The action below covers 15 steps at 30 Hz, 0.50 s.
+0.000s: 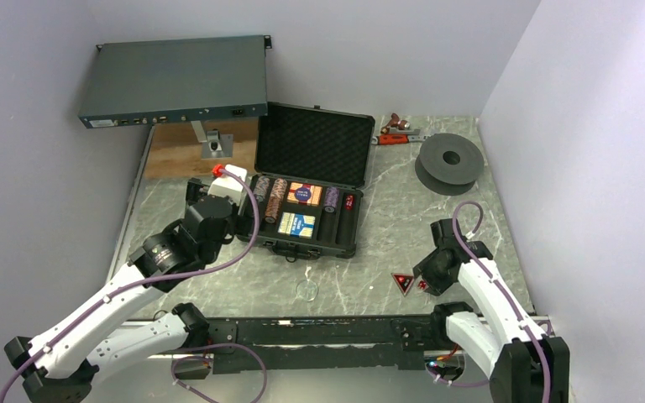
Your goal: Pack up texas hold em set
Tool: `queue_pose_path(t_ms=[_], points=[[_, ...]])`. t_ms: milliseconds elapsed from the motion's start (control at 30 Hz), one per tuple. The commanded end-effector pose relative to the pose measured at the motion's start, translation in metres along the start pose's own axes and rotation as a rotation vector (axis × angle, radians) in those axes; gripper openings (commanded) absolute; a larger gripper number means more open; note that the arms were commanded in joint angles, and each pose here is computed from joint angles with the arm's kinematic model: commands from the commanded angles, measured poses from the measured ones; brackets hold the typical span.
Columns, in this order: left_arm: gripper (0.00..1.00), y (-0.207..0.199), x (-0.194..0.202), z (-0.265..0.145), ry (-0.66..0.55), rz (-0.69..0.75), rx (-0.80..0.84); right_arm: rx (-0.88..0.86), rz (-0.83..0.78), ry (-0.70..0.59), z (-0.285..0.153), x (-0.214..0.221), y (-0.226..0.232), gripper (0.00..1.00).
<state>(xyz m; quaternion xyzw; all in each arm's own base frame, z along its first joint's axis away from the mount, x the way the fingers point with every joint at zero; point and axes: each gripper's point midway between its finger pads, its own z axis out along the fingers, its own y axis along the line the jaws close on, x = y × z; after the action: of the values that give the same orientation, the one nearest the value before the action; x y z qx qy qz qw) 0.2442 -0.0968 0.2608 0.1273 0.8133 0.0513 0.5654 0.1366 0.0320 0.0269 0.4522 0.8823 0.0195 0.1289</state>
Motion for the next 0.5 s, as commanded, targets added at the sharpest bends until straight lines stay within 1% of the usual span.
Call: queue_pose_path(t_ms=[0, 467], points=[[0.96, 0.0079, -0.0071, -0.0035, -0.024, -0.02, -0.026, 0.025, 0.025, -0.02, -0.0023, -0.0063, -0.0008, 0.44], [0.97, 0.0097, -0.0084, -0.0054, -0.032, -0.025, -0.026, 0.025, 0.032, -0.02, 0.0003, -0.0069, 0.0, 0.4]])
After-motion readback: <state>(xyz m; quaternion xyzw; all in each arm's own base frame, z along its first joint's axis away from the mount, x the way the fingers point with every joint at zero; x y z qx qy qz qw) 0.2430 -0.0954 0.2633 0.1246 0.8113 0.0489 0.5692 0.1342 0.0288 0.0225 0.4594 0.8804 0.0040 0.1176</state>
